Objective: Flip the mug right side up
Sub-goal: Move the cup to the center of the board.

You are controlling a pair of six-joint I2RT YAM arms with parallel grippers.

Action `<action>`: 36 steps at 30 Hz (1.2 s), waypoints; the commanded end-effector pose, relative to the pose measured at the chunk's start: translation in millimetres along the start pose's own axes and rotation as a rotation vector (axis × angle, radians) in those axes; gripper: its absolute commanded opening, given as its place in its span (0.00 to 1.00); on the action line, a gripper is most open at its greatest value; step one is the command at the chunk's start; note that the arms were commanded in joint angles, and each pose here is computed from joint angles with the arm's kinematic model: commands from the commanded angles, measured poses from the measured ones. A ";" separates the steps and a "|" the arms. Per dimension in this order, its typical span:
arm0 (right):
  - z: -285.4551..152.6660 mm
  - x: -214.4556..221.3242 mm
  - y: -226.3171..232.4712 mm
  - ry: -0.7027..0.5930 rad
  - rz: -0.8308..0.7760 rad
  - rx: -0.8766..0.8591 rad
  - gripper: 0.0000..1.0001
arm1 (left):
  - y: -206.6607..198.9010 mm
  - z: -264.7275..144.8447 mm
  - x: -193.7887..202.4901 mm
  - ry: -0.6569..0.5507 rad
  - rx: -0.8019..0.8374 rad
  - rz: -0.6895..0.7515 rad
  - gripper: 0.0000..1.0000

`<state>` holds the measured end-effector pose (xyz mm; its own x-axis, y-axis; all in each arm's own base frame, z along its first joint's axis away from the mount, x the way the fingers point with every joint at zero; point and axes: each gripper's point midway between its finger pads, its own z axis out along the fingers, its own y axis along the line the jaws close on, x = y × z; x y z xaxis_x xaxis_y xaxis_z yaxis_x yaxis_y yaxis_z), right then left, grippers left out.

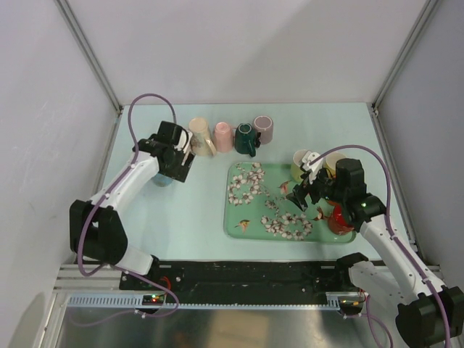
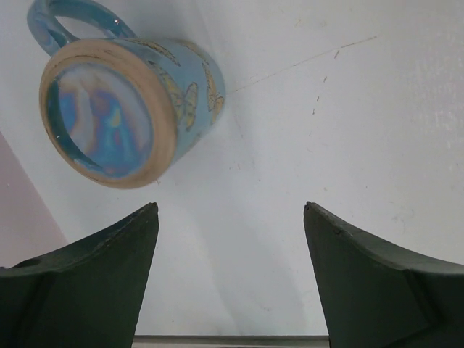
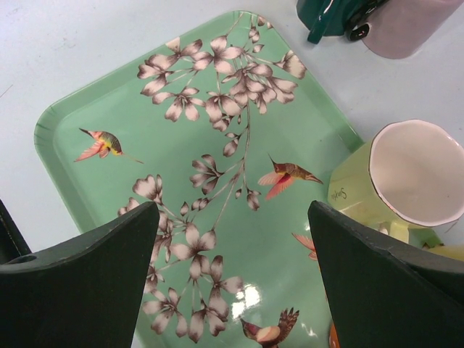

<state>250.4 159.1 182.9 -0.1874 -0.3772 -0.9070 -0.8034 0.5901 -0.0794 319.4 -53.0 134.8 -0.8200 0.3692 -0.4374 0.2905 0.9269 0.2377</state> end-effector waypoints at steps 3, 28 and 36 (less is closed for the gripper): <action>-6.1 -4.0 -3.5 -0.021 0.024 0.019 0.89 | 22.3 -14.1 -24.2 -0.065 -0.087 -0.091 0.87; -16.0 6.5 -14.0 -0.002 0.109 0.065 0.89 | 38.1 58.1 -40.0 0.106 0.150 -0.352 0.93; -10.7 9.2 -9.4 0.009 0.086 0.037 0.89 | -4.9 39.2 -7.6 0.129 0.251 -0.169 0.82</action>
<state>254.2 134.8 179.6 -0.2772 -0.3230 -0.9049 -0.7358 0.6770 -0.0162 381.5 -23.0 101.2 -0.9212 0.0928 -0.3779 0.0912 0.9956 0.0222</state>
